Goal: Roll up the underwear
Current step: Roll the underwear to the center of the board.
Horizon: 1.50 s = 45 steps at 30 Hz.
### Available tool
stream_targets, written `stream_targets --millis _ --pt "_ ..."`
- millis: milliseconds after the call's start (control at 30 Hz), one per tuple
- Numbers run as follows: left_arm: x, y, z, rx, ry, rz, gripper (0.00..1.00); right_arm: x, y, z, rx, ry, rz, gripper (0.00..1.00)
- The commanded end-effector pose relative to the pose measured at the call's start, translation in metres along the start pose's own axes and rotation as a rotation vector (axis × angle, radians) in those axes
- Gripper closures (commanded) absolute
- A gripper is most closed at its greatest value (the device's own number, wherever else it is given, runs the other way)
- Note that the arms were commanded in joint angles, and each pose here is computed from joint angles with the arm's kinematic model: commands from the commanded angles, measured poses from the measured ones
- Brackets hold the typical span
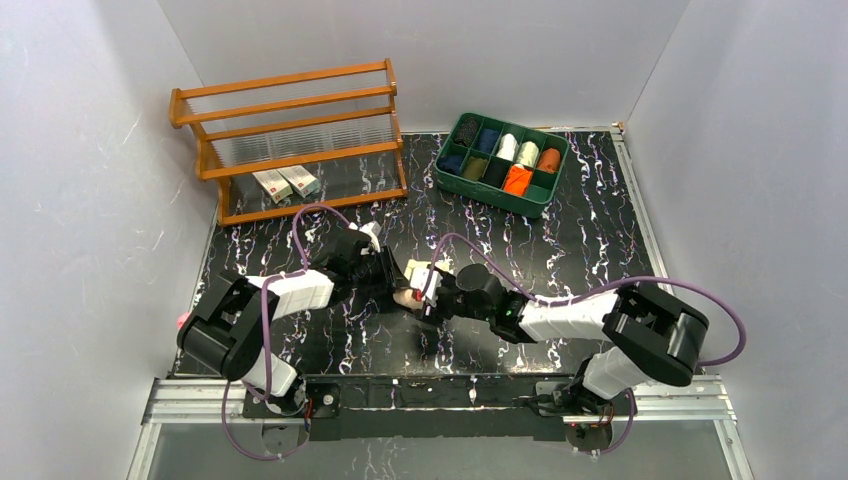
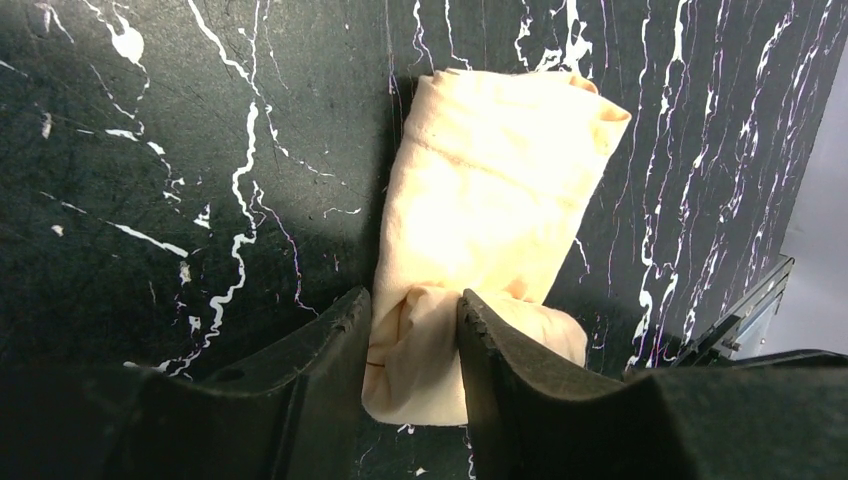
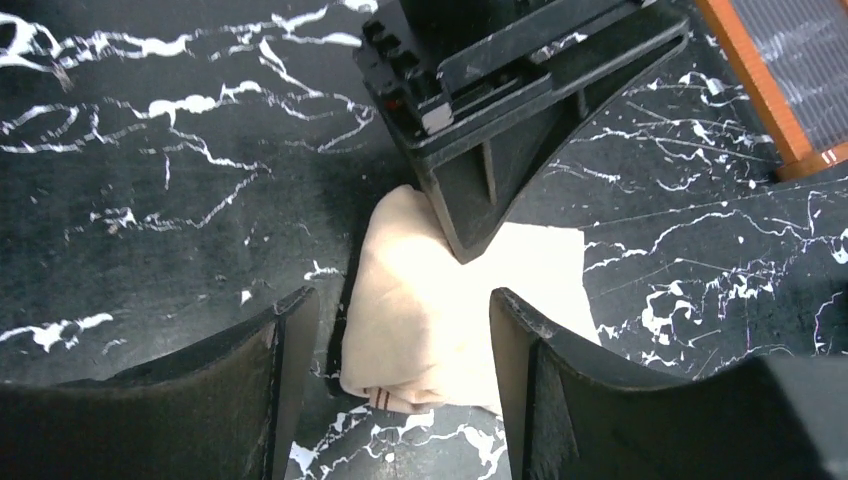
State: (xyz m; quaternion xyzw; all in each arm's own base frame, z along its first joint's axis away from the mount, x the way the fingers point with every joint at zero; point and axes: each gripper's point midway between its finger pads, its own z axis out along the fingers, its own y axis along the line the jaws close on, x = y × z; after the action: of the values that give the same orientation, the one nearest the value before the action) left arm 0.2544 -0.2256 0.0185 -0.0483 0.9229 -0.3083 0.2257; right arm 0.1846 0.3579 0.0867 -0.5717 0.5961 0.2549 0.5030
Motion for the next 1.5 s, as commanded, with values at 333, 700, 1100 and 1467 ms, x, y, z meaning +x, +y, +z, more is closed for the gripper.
stream_targets --millis 333,700,1100,1467 --pt "0.074 0.09 -0.015 -0.326 0.233 -0.002 0.63 0.033 -0.005 0.021 0.037 0.133 0.0 0.63" --pt "0.055 0.075 -0.026 -0.265 0.156 -0.101 0.5 0.037 0.042 0.01 -0.161 0.004 0.354 0.88" --pt "0.016 0.029 -0.057 -0.055 -0.027 -0.02 0.35 0.054 0.041 0.004 -0.149 -0.059 0.903 0.84" --pt "0.018 -0.002 -0.066 0.196 -0.129 0.006 0.32 0.089 0.029 0.003 -0.029 0.055 1.314 0.8"
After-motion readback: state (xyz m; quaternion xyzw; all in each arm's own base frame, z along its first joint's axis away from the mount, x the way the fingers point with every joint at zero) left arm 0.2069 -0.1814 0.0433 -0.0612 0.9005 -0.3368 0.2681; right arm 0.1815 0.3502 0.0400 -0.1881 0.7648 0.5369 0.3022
